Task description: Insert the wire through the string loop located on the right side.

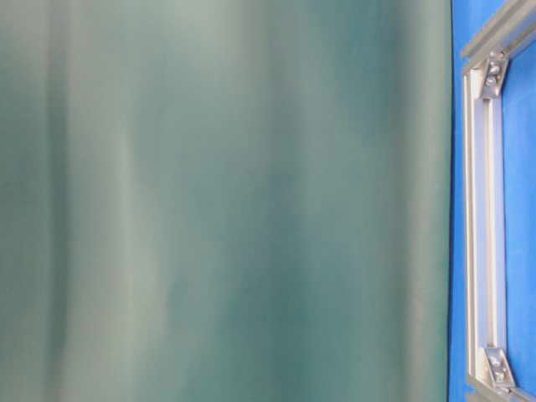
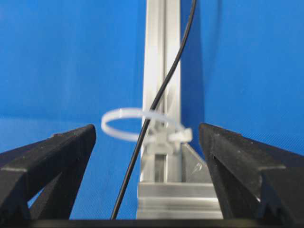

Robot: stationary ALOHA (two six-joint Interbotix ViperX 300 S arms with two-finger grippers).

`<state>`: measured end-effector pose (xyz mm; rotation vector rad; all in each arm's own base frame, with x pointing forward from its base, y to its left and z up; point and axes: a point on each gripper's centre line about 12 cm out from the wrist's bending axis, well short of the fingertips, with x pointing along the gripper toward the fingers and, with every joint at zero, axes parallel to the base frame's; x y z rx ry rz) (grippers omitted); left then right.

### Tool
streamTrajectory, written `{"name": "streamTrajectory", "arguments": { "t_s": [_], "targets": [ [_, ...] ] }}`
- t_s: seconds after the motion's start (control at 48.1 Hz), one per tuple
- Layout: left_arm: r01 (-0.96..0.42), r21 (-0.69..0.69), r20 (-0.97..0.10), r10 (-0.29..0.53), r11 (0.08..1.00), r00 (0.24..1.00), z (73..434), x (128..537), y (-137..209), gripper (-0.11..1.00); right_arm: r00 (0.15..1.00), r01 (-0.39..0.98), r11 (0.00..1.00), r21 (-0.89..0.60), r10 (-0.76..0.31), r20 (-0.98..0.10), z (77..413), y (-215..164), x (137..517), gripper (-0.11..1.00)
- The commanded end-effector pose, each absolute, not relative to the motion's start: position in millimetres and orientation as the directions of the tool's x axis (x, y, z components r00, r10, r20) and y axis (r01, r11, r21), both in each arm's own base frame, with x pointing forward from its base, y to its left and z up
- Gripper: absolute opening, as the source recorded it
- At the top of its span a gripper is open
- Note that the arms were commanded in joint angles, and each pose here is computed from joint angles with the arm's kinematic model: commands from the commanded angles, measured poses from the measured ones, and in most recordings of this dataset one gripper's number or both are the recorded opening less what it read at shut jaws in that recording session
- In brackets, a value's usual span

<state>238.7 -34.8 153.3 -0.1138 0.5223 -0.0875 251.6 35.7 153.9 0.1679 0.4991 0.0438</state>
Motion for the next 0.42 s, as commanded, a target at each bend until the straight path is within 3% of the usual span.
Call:
{"name": "streamTrajectory", "arguments": {
  "t_s": [0.0, 0.187, 0.395],
  "targets": [
    [0.069, -0.133, -0.460, -0.123, 0.989, 0.879, 170.8, 244.3, -37.3, 0.86, 0.901, -0.015, 0.985, 0.172, 0.088, -0.425, 173.8, 34.7, 253.3, 0.94],
    [0.070, -0.138, -0.434, -0.124, 0.988, 0.893, 185.8, 241.0, -35.8, 0.86, 0.913, -0.049, 0.988, 0.147, 0.105, -0.395, 197.2, 35.7, 251.4, 0.94],
    [0.061, -0.140, -0.413, -0.115, 0.988, 0.904, 190.6, 236.1, -32.1, 0.86, 0.910, -0.045, 0.988, 0.147, 0.101, -0.402, 200.9, 34.3, 253.9, 0.94]
  ]
}}
